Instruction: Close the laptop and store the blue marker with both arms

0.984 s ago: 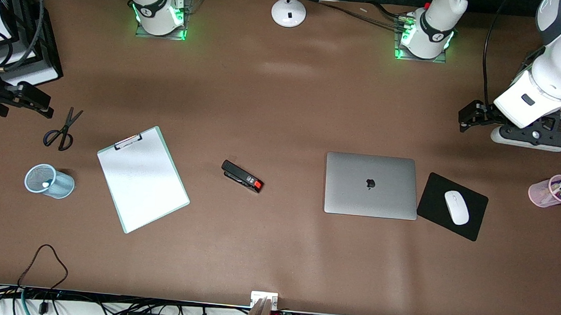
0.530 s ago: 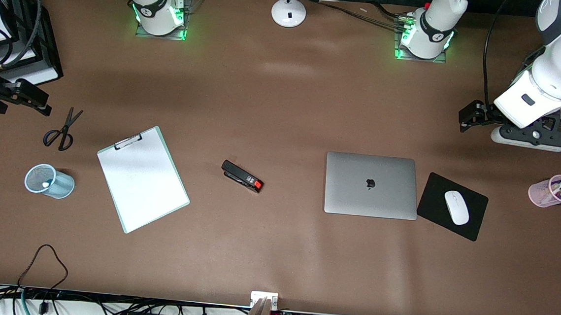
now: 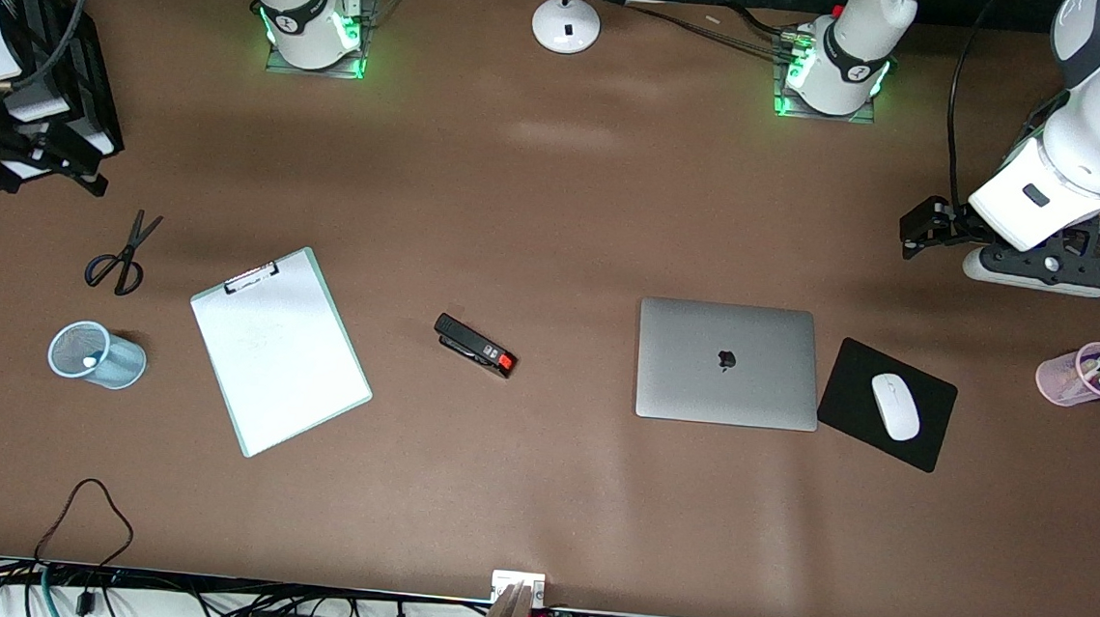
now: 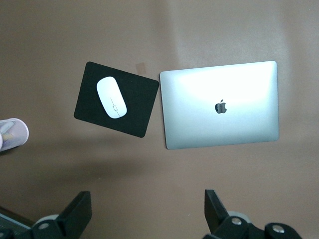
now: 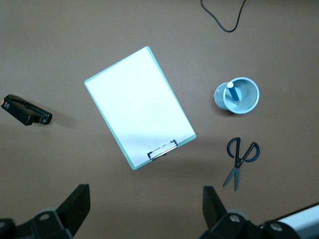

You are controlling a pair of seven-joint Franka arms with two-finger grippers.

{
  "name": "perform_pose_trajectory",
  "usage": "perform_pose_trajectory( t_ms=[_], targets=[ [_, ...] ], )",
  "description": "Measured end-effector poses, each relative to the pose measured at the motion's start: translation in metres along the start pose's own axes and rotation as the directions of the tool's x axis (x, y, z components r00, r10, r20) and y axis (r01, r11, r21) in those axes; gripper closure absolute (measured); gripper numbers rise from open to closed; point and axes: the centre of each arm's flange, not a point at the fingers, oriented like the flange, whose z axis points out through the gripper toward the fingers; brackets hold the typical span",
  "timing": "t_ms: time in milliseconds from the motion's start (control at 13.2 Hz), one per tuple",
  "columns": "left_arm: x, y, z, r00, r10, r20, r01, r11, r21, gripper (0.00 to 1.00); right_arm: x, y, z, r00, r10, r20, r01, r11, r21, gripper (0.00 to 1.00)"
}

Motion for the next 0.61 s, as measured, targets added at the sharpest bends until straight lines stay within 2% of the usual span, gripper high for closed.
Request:
perform_pose_trajectory(
  t_ms=[151,378,606],
  targets=[
    [0.000,0.000,0.000,1.000,0.000,0.000,0.000,1.000,0.000,0.00,-0.008,0.002,-0.002,1.000,0.004,0.004,-0.004,1.000,0.001,0.00],
    [0.000,0.000,0.000,1.000,0.000,0.000,0.000,1.000,0.000,0.00,-0.019,0.006,-0.008,0.999,0.012,0.037,-0.012,1.000,0.003,0.00],
    [0.000,0.000,0.000,1.000,0.000,0.000,0.000,1.000,0.000,0.00,-0.022,0.007,-0.012,0.999,0.012,0.038,-0.012,1.000,0.004,0.00]
  ],
)
